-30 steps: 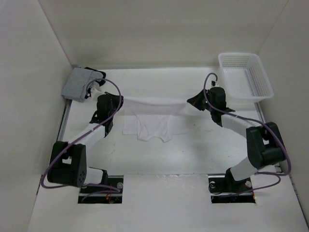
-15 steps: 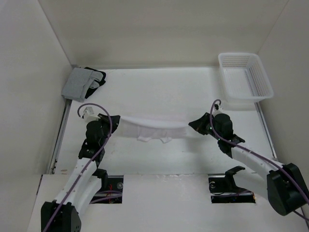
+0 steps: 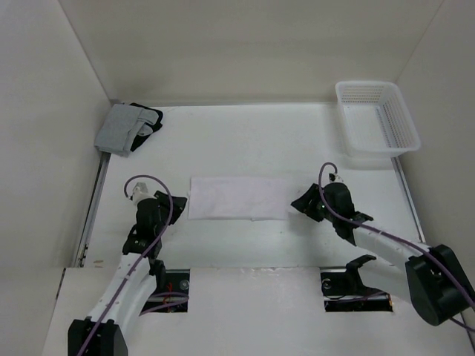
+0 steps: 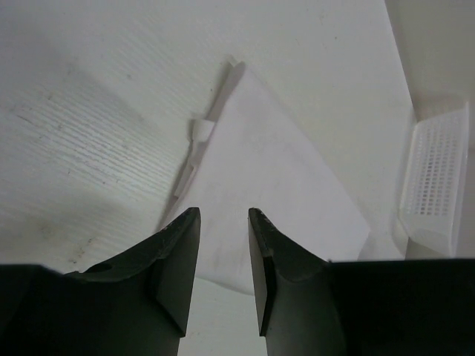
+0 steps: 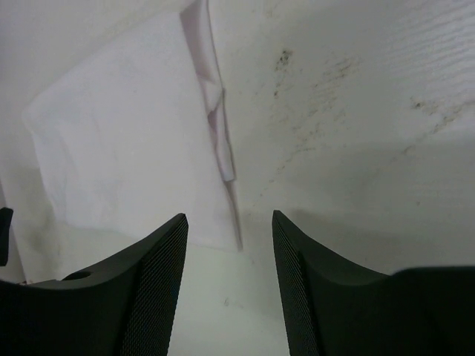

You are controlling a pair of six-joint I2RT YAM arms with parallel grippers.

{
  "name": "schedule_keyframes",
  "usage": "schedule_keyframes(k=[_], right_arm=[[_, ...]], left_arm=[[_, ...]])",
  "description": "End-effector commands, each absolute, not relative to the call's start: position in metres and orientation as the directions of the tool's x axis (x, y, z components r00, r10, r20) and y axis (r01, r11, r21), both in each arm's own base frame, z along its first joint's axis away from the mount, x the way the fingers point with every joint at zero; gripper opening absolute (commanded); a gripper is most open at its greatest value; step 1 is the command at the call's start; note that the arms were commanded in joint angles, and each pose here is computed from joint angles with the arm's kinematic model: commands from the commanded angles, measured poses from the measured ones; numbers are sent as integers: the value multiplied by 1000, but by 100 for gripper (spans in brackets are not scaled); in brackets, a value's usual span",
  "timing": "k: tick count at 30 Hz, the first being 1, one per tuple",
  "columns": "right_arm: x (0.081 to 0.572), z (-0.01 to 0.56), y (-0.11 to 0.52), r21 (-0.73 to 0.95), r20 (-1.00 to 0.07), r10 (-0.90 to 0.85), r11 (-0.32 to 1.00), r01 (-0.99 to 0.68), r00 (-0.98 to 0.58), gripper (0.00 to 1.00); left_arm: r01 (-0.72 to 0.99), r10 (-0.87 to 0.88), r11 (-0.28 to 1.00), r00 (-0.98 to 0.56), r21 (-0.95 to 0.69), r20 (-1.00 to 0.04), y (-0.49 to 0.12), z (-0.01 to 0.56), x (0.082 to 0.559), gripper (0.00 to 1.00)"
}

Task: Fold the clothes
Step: Fold the tank top

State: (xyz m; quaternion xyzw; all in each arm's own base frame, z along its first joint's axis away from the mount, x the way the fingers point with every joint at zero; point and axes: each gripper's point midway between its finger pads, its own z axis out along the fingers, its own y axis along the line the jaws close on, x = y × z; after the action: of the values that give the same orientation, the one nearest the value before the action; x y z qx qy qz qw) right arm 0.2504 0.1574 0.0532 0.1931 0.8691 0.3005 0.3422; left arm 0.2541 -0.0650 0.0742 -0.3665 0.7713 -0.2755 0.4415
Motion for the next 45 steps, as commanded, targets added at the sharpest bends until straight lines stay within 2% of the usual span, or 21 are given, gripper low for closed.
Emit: schedule_keyframes(k=[1, 5, 8, 11, 15, 16, 20, 25, 29, 34, 40, 41, 42, 44, 45], right_arm=[[284, 72, 164, 657, -529, 531, 750, 77, -662, 55], [298, 58, 180, 679, -483, 510, 731, 63, -711, 57], [303, 45, 193, 707, -433, 501, 704, 62, -749, 53], [307, 38, 206, 752, -375, 515, 655, 72, -771, 42], [320, 41, 201, 796, -352, 592, 597, 101, -725, 11], [320, 45, 197, 800, -364, 609, 592, 99, -705, 7], [308, 72, 176, 800, -427, 657, 595, 80, -622, 3], [284, 106, 143, 725, -546, 637, 685, 74, -544, 3], [278, 149, 135, 616, -660, 543, 787, 39, -519, 5], [290, 180, 179, 492, -721, 370, 868, -58, -586, 6], [306, 168, 265, 391, -693, 195, 910, -135, -694, 7], [310, 161, 279, 375, -684, 170, 916, -142, -710, 9], [314, 155, 291, 365, -673, 161, 921, -135, -722, 16], [318, 148, 322, 375, -659, 151, 915, -148, -736, 36], [319, 148, 336, 388, -656, 152, 908, -157, -739, 42]], left_arm=[[-242, -810, 569, -330, -786, -485, -80, 99, 272, 30], [-176, -785, 581, -379, -794, -491, -108, 105, 284, 29], [-137, -774, 588, -382, -797, -505, -119, 113, 290, 28], [-103, -767, 597, -363, -795, -529, -123, 124, 295, 28], [-57, -751, 613, -352, -788, -559, -128, 138, 299, 29], [-44, -747, 616, -350, -787, -565, -130, 141, 298, 29], [-8, -734, 622, -356, -783, -579, -137, 147, 294, 30], [15, -722, 622, -375, -783, -581, -147, 147, 290, 31], [29, -717, 618, -388, -785, -579, -153, 148, 289, 31], [52, -722, 604, -387, -795, -573, -155, 155, 288, 31], [73, -730, 588, -382, -806, -567, -150, 159, 282, 32], [78, -732, 584, -380, -808, -566, -149, 160, 281, 32], [81, -735, 580, -377, -811, -564, -147, 161, 281, 32], [87, -741, 571, -372, -816, -558, -142, 164, 281, 33], [88, -745, 567, -369, -819, -556, -140, 166, 281, 33]])
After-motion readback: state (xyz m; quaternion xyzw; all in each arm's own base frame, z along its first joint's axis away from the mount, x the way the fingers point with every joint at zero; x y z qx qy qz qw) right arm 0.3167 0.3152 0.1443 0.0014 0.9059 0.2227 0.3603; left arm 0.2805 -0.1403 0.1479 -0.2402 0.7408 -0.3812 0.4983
